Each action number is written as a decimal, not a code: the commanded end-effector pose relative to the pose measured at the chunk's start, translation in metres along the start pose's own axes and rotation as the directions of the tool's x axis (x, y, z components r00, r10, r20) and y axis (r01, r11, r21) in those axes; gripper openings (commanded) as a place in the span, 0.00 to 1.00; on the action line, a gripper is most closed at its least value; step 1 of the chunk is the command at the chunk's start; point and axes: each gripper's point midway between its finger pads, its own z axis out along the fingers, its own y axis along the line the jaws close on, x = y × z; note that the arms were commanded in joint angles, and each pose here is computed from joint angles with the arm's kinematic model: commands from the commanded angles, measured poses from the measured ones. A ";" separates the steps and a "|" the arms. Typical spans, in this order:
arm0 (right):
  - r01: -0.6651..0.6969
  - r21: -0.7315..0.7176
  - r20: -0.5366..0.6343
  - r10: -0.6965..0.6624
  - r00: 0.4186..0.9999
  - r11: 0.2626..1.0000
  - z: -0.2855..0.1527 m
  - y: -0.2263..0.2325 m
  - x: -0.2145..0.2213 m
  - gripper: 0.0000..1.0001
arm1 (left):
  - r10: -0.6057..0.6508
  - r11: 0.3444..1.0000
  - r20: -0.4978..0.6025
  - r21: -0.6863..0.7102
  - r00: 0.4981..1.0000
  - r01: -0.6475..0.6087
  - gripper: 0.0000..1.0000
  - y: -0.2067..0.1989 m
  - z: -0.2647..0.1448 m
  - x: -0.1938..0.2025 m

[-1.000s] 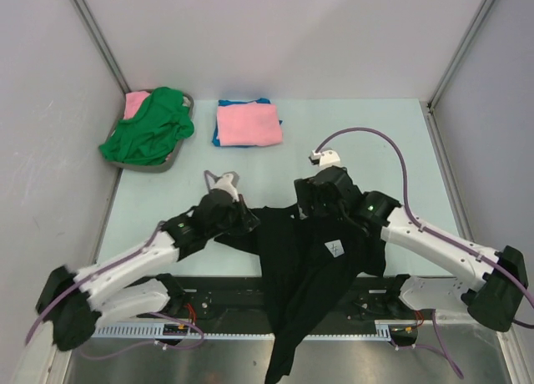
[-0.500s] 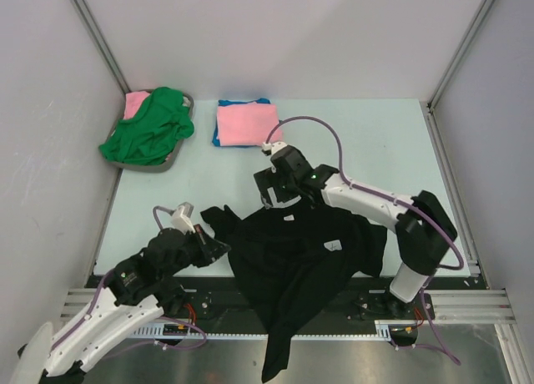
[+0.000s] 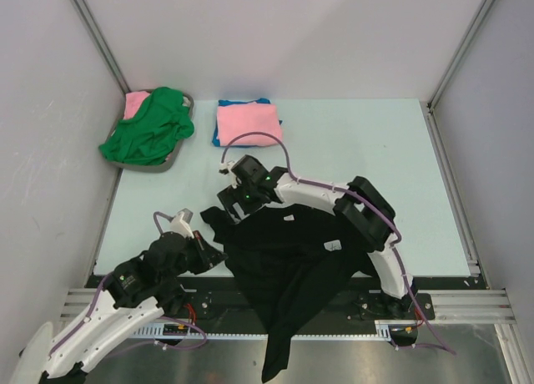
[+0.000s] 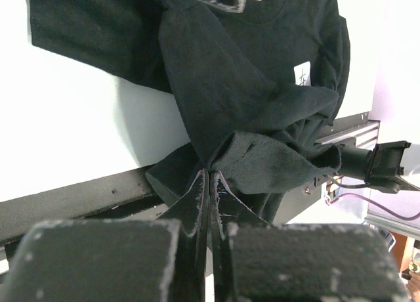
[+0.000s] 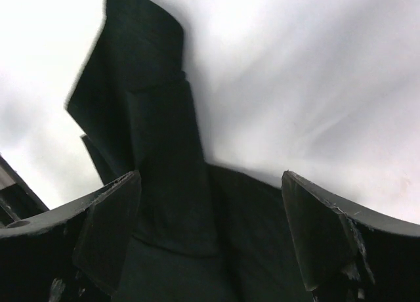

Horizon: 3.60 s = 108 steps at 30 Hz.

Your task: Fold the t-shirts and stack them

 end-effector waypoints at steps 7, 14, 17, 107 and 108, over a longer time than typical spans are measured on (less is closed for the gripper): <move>0.079 0.031 -0.079 -0.076 0.994 0.996 0.037 0.019 0.003 0.72 | -0.017 0.999 0.051 0.036 0.999 0.015 0.00 -0.013 -0.011 -0.013; -0.020 0.365 -0.065 0.047 0.997 0.931 0.021 -0.062 0.009 0.00 | -0.019 0.999 0.066 0.032 0.998 0.017 0.00 -0.017 -0.012 -0.019; -0.160 0.475 0.080 0.139 0.987 0.865 -0.022 -0.110 -0.016 0.00 | 0.004 1.000 0.080 0.020 0.997 -0.006 0.00 -0.023 -0.009 -0.027; -0.612 0.430 0.540 0.354 0.764 0.664 -0.178 -0.334 -0.097 0.95 | -0.085 0.905 0.475 -0.331 0.876 0.268 0.00 0.068 -0.040 -0.243; -0.609 0.451 0.512 0.370 0.775 0.652 -0.159 -0.343 -0.089 0.95 | -0.083 0.909 0.476 -0.323 0.875 0.262 0.00 0.066 -0.039 -0.243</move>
